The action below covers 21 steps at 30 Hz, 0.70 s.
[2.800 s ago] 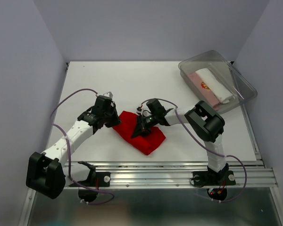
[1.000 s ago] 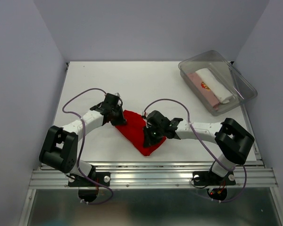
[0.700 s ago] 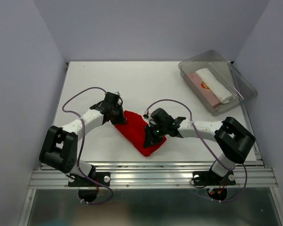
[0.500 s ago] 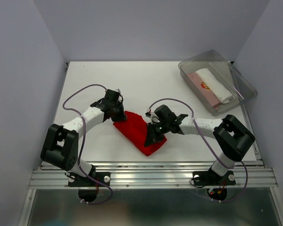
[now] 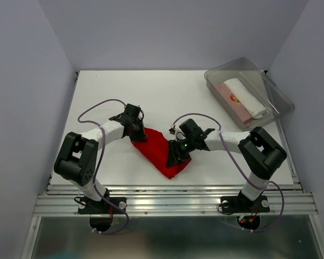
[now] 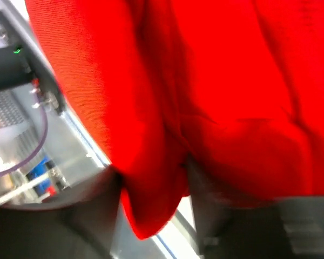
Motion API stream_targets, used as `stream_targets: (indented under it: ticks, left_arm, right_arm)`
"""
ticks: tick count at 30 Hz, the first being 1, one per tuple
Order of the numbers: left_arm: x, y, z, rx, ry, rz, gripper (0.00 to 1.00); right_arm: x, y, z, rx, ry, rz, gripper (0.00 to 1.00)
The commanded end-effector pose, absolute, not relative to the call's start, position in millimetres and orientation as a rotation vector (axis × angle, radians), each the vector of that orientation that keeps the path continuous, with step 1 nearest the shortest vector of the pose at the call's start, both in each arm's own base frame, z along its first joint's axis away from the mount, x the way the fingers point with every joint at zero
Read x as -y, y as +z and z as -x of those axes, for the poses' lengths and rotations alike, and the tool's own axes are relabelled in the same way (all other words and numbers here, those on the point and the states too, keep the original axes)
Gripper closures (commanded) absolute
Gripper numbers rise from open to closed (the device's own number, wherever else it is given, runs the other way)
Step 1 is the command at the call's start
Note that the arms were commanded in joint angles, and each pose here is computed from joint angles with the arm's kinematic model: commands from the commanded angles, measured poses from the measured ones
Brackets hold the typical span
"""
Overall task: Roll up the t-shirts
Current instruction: Roll the T-shirt to the center of the board.
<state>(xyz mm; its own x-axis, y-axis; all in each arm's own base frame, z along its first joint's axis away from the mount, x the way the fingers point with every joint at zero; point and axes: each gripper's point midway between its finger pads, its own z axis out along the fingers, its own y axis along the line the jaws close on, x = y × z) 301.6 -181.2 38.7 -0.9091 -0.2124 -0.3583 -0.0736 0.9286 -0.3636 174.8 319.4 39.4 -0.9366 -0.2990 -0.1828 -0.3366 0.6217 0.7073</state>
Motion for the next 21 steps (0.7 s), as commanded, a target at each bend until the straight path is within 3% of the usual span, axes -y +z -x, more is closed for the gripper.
stream_targets:
  ticks: [1, 3, 7, 11, 12, 17, 21]
  left_arm:
    - [179.5, 41.9, -308.4, -2.671, -0.461, 0.173, 1.00]
    - [178.4, 43.0, -308.1, -2.668, -0.456, 0.172, 1.00]
    - [178.7, 47.5, -310.9, -2.659, -0.453, 0.169, 1.00]
    - [181.6, 53.0, -316.1, -2.645, -0.465, 0.166, 1.00]
    - [182.2, 55.2, -318.2, -2.641, -0.465, 0.166, 1.00]
    - [184.1, 53.5, -320.3, -2.648, -0.468, 0.167, 1.00]
    - [183.8, 52.3, -319.8, -2.652, -0.466, 0.168, 1.00]
  right_arm:
    - [-293.8, 50.1, -211.6, -2.715, 0.878, 0.477, 0.37]
    - [-285.7, 67.2, -217.1, -2.666, 0.821, 0.461, 0.31]
    - [-277.6, 110.8, -220.7, -2.556, 0.775, 0.443, 0.30]
    - [-282.5, 129.7, -211.1, -2.511, 0.763, 0.466, 0.39]
    - [-288.3, 131.9, -207.8, -2.504, 0.769, 0.472, 0.51]
    - [-320.3, 130.1, -188.9, -2.489, 0.821, 0.562, 0.91]
    - [-330.5, 122.5, -190.1, -2.494, 0.836, 0.572, 0.96]
